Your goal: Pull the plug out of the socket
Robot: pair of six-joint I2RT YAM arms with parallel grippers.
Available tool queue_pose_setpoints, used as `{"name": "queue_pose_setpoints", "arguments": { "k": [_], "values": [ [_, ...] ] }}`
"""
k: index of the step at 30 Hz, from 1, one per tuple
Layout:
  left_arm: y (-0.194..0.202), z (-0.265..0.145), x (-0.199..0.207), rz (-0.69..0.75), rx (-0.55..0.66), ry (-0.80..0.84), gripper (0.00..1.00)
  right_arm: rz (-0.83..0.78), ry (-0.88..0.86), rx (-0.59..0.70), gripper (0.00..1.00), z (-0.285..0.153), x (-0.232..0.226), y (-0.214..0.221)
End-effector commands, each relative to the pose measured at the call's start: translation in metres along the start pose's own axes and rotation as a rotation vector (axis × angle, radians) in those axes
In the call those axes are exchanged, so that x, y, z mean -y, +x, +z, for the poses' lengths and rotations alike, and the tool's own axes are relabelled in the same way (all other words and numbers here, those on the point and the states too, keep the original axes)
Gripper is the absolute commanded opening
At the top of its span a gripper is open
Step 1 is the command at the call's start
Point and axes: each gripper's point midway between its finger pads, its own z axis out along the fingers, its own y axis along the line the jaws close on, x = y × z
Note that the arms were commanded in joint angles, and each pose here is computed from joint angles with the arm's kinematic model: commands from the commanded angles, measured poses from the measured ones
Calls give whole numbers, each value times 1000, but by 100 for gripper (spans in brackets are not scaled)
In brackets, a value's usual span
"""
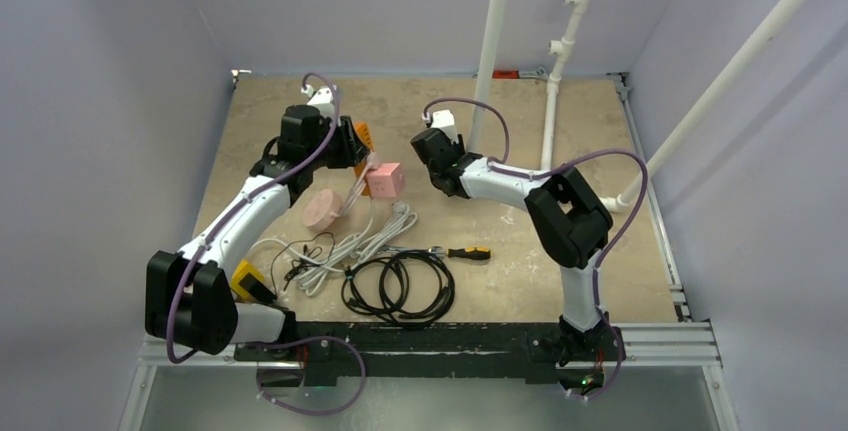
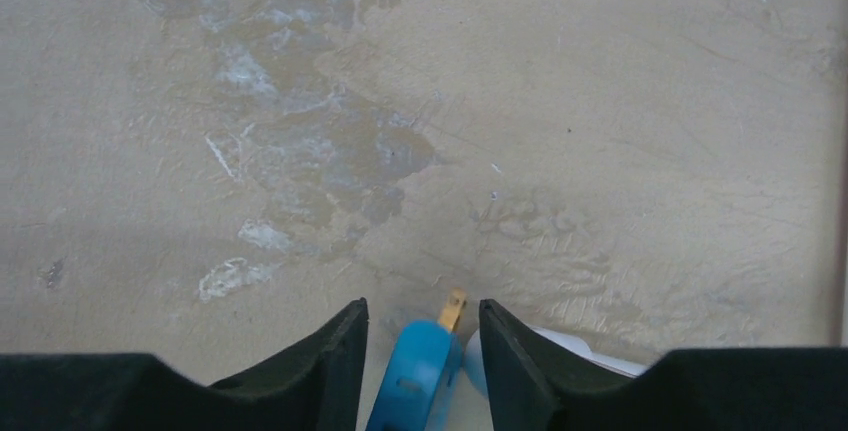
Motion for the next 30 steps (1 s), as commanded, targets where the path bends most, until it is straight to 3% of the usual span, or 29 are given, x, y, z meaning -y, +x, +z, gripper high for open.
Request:
{"name": "queue_pose_setpoints", "arguments": {
  "k": [1, 10, 21, 30],
  "values": [
    [-20, 0, 14, 19, 66, 79, 0, 55, 17, 32, 50, -2, 13, -15],
    [-22, -3, 21, 38, 68, 115, 0, 94, -64, 102, 52, -28, 15, -38],
    [-26, -11, 26, 74, 92, 141, 0, 155, -480, 334, 61, -124, -1, -92],
    [-21, -13, 55, 92, 72, 316, 0, 90, -809, 486, 70, -190, -21, -102]
  ]
}}
